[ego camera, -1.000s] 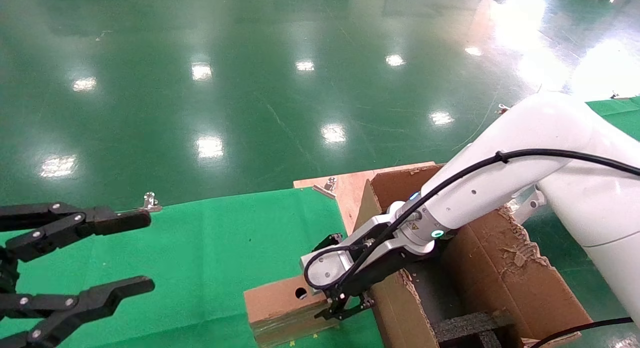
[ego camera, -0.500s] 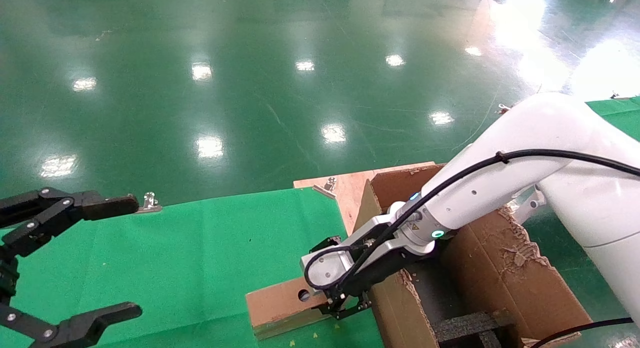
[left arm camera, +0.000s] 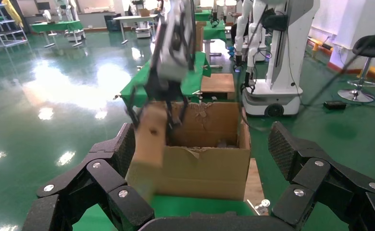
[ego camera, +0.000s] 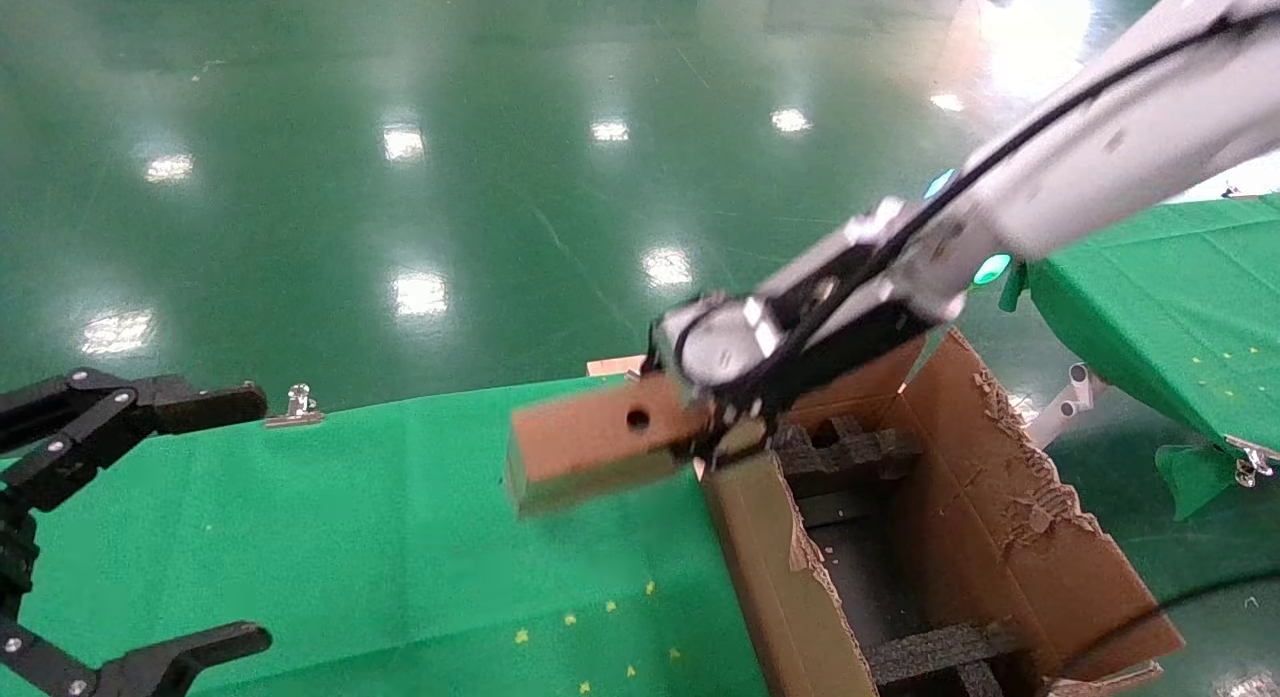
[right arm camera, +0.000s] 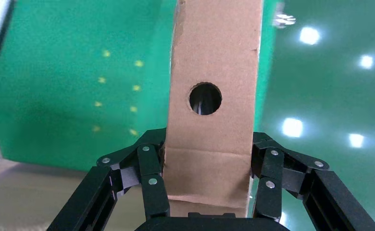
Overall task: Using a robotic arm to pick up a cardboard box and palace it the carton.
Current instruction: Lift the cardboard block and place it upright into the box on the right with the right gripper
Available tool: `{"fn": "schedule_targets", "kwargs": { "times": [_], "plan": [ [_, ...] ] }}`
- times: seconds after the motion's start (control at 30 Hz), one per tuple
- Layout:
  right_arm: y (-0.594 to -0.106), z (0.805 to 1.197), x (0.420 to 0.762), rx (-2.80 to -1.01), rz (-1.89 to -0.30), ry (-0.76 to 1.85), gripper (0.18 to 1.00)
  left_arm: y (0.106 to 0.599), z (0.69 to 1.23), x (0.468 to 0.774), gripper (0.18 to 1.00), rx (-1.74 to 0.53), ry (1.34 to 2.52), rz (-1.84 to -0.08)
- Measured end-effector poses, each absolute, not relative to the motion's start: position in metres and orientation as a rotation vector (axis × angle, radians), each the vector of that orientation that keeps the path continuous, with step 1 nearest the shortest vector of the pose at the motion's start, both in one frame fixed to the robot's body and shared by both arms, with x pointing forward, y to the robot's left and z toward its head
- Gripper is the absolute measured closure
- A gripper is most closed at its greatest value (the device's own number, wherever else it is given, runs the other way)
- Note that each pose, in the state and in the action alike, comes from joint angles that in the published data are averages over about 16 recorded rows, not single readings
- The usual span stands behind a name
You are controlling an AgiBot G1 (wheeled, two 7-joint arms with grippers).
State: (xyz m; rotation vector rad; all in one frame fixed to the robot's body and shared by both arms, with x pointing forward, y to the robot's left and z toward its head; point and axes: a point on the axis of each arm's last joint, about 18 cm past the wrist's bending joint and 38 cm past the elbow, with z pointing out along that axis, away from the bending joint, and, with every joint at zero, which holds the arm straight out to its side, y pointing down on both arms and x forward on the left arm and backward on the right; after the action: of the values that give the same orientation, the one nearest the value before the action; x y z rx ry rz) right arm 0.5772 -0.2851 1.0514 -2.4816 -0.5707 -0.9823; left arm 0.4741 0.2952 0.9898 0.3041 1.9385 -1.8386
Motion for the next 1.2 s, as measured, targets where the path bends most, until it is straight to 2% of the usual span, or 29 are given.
{"fn": "schedule_targets", "kwargs": {
  "times": [0.2, 0.47, 0.67, 0.87, 1.2],
  "plan": [
    [-0.3, 1.093, 0.56, -2.439, -1.055, -0.568, 0.817, 0.295, 0.99, 0.474, 0.187, 0.304, 1.938, -1.839],
    [-0.32, 1.114, 0.544, -2.427, -1.079, -0.537, 0.819, 0.295, 0.99, 0.474, 0.184, 0.304, 1.938, -1.839],
    [-0.352, 1.121, 0.534, -2.445, -1.108, -0.459, 0.821, 0.295, 0.99, 0.474, 0.184, 0.304, 1.938, -1.839],
    [-0.406, 1.123, 0.517, -2.481, -1.176, -0.316, 0.821, 0.295, 0.99, 0.474, 0.184, 0.304, 1.938, -1.839],
    [-0.494, 1.099, 0.483, -2.556, -1.21, -0.031, 0.823, 0.295, 0.99, 0.474, 0.184, 0.304, 1.938, -1.839]
  ]
}}
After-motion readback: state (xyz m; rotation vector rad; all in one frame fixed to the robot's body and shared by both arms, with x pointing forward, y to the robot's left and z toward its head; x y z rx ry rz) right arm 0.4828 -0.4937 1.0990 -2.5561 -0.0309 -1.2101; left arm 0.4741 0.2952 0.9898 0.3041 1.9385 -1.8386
